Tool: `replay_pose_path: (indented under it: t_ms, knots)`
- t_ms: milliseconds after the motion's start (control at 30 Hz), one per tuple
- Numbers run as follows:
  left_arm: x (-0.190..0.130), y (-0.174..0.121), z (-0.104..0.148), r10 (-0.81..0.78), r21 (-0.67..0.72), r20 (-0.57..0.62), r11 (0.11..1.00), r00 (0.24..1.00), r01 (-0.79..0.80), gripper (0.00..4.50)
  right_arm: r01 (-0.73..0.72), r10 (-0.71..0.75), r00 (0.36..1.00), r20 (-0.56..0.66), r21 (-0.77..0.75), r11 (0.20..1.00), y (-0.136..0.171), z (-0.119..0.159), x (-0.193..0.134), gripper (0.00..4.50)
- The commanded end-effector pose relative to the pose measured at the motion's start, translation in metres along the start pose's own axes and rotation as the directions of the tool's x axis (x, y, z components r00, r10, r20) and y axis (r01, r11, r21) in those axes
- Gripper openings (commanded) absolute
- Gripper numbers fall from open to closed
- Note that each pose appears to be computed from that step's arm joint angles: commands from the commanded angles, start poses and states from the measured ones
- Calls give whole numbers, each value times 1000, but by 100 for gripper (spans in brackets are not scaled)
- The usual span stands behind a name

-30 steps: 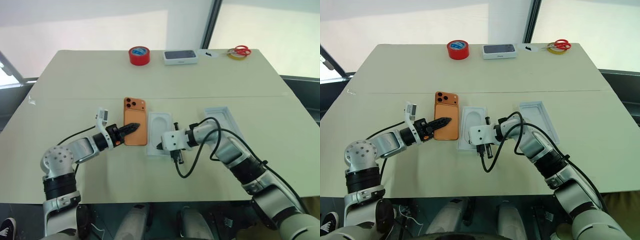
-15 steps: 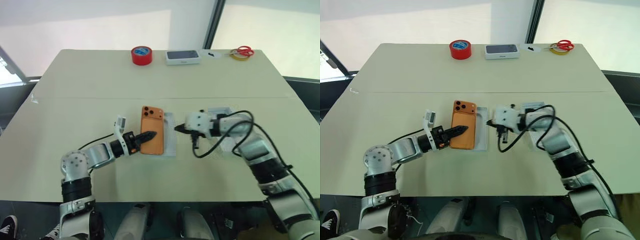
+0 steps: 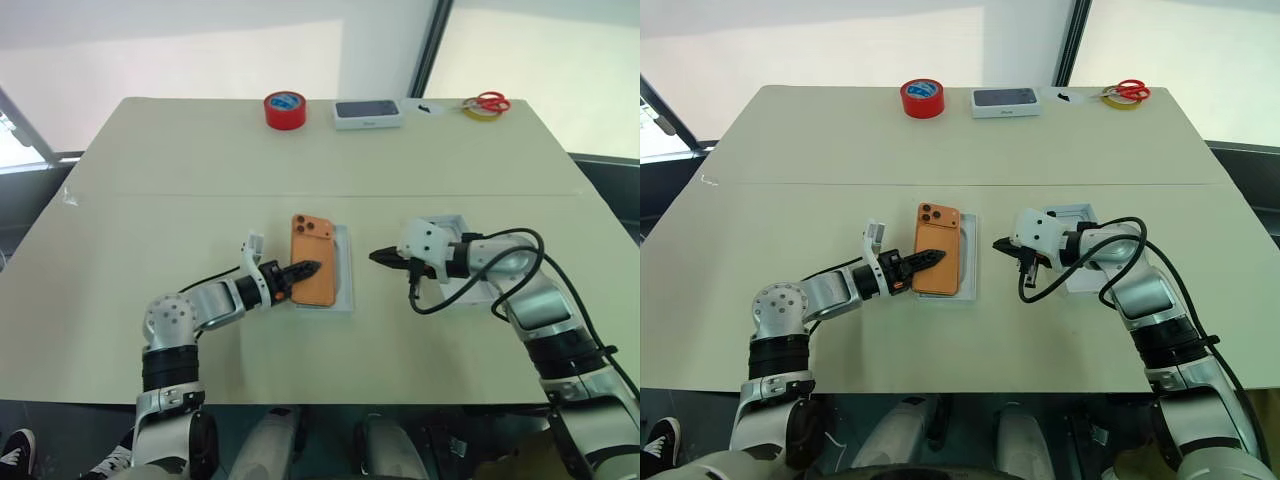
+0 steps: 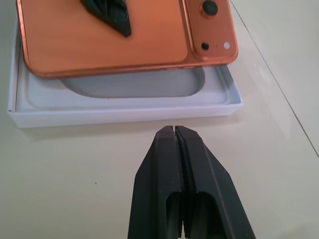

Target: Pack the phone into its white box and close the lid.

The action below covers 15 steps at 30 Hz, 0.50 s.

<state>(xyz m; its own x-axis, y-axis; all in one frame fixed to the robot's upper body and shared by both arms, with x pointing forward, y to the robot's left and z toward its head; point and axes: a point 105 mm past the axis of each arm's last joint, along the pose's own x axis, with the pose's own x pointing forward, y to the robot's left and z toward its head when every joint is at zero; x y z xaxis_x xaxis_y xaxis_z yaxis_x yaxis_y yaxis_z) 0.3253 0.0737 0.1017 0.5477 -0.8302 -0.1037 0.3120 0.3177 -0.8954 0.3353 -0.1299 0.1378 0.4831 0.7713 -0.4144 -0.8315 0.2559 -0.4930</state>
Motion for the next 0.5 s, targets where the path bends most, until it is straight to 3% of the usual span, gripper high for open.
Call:
replay_pose_path:
  t_ms: [33, 133, 500]
  knots:
    - [4, -10, 7, -42, 11, 14, 999, 999, 41, 225, 27, -26, 999, 22, -42, 999, -4, 10, -3, 0]
    - [6, -9, 2, -14, 32, -16, 999, 1000, 14, 367, 24, -23, 1000, 19, -48, 999, -3, 10, -1, 0]
    - [-11, -16, 1, 24, 147, -59, 989, 998, -15, 367, 22, -21, 999, 29, -45, 999, -4, 12, 2, 0]
